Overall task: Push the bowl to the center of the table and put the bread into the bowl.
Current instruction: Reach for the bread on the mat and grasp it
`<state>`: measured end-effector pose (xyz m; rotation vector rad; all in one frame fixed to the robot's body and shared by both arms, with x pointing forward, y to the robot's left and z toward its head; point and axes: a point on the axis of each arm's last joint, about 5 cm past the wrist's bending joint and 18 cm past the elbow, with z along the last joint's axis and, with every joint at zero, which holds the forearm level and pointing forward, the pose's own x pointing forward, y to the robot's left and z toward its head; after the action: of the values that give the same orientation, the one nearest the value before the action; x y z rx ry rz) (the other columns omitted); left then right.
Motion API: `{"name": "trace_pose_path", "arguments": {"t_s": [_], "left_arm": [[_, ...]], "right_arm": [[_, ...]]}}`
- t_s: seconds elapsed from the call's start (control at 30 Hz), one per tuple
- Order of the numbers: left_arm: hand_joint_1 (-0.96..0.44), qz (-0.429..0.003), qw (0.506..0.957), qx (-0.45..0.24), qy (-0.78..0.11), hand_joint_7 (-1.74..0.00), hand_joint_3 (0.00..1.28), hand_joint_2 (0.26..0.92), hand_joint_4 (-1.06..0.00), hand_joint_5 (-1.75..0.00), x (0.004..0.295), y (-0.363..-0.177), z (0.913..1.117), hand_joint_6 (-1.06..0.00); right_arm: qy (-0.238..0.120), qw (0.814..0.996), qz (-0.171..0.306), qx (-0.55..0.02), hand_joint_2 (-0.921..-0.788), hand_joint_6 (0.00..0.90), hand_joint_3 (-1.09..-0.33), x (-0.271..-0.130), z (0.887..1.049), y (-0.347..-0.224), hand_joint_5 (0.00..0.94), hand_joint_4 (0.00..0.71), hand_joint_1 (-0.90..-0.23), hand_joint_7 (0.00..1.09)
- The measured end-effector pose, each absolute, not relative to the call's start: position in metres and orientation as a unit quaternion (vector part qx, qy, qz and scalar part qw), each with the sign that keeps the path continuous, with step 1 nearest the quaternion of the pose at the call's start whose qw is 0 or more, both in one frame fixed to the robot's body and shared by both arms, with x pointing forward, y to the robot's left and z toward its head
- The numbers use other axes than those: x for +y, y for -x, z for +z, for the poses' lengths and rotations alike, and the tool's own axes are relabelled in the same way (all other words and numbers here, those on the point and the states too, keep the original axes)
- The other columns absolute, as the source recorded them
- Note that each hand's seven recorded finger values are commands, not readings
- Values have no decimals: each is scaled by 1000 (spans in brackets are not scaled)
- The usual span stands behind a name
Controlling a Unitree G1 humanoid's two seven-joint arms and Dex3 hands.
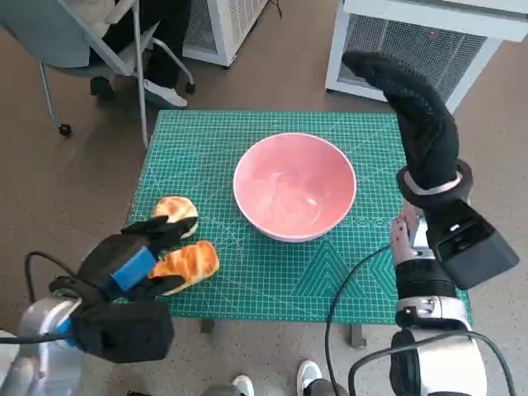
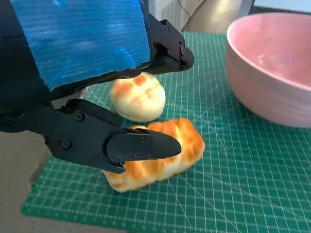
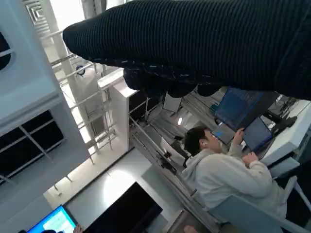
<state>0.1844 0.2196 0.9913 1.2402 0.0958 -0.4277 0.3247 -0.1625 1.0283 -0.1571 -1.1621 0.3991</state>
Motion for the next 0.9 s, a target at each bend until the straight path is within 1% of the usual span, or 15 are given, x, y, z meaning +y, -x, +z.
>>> {"name": "trace_pose_path", "arguments": {"t_s": [0.2, 0.57, 0.73, 0.9], "left_arm": [[-622, -199, 792, 58, -575, -32, 249, 921, -350, -22, 219, -186, 986, -360], [-605, -203, 800, 83, -559, -27, 250, 921, -389, -29, 218, -191, 966, -364], [-586, -198, 805, 91, -552, -33, 245, 921, -414, -34, 218, -193, 956, -381], [-530, -189, 808, 97, -550, -50, 219, 921, -465, -46, 218, -195, 948, -423]], "right_arm": [[76, 816, 187, -542, -921, 292, -749, -161, 1026, -324, 0, 249, -579, 125], [74, 818, 183, -540, -921, 284, -751, -161, 1026, -324, 0, 250, -563, 132], [73, 818, 183, -540, -921, 281, -751, -160, 1026, -324, 0, 250, -559, 135], [72, 819, 183, -540, -921, 278, -750, -160, 1026, -323, 0, 250, -566, 138]]}}
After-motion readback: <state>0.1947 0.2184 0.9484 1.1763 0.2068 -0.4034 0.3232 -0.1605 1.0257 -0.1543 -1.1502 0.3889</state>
